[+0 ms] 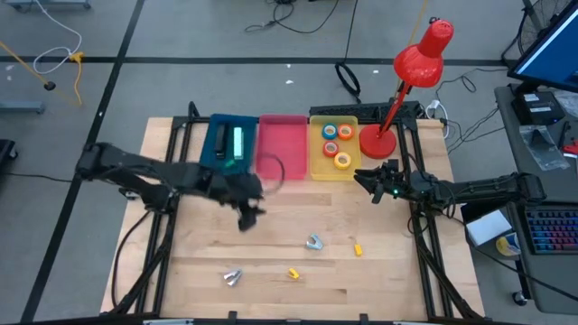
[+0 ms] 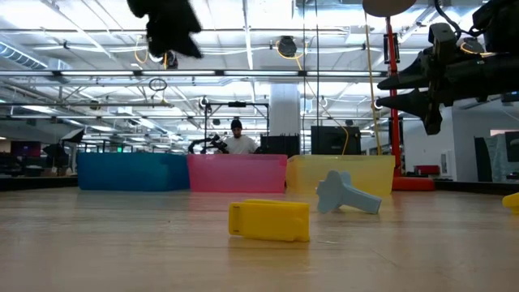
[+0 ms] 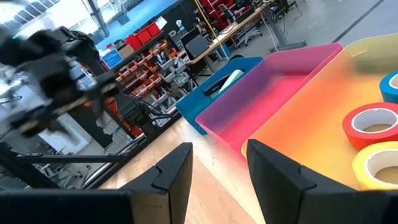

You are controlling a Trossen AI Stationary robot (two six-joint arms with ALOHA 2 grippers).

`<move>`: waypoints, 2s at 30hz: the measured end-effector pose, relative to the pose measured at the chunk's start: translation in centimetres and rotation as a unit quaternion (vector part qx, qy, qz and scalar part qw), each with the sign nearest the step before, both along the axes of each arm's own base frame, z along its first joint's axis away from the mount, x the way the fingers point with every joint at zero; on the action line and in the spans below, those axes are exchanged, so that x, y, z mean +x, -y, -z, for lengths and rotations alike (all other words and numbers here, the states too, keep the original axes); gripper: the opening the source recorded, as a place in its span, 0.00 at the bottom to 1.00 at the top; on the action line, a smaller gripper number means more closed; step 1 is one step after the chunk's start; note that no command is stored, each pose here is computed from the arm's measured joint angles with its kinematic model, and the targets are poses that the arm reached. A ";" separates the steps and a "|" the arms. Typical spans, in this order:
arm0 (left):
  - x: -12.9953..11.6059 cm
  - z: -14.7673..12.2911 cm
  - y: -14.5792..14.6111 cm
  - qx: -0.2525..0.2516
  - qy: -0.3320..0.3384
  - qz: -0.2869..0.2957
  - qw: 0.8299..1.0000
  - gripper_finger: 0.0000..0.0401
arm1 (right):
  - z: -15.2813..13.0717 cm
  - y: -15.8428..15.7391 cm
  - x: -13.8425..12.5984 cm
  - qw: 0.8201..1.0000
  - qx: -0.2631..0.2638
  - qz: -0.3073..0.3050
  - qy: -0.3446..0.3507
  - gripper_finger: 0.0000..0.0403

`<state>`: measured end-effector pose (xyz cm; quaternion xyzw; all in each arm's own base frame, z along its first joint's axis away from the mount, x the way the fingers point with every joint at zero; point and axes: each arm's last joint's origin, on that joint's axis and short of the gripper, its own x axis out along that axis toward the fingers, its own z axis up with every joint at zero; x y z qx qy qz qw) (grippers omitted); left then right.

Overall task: Pick and place Stapler, Stapler remover, tape
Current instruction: Put the bottom yellow stapler into the blue bin

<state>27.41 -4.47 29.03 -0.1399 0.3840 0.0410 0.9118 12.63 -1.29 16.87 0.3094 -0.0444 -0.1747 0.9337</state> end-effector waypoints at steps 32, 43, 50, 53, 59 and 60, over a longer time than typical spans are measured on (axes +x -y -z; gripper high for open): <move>11.2 12.1 14.7 0.062 0.020 0.290 0.955 0.56 | 0.1 0.0 0.0 1.000 0.000 -0.002 -0.007 0.36; 11.7 12.9 13.0 0.050 -0.032 0.305 0.951 0.56 | 0.4 -0.5 0.1 0.996 0.004 -0.084 -0.020 0.36; 11.9 13.4 12.5 0.051 -0.039 0.321 0.945 0.56 | 0.4 -0.5 0.1 0.996 0.006 -0.091 -0.021 0.36; 11.9 13.4 12.6 0.054 -0.037 0.325 0.943 0.56 | 0.4 -0.5 0.1 0.996 0.005 -0.091 -0.021 0.36; 12.0 14.2 12.9 0.061 -0.039 0.332 0.941 0.56 | 0.4 -0.5 0.1 0.996 0.005 -0.091 -0.022 0.36; 12.0 14.5 12.9 0.061 -0.044 0.332 0.940 0.56 | 0.4 -0.5 0.1 0.996 0.005 -0.090 -0.022 0.36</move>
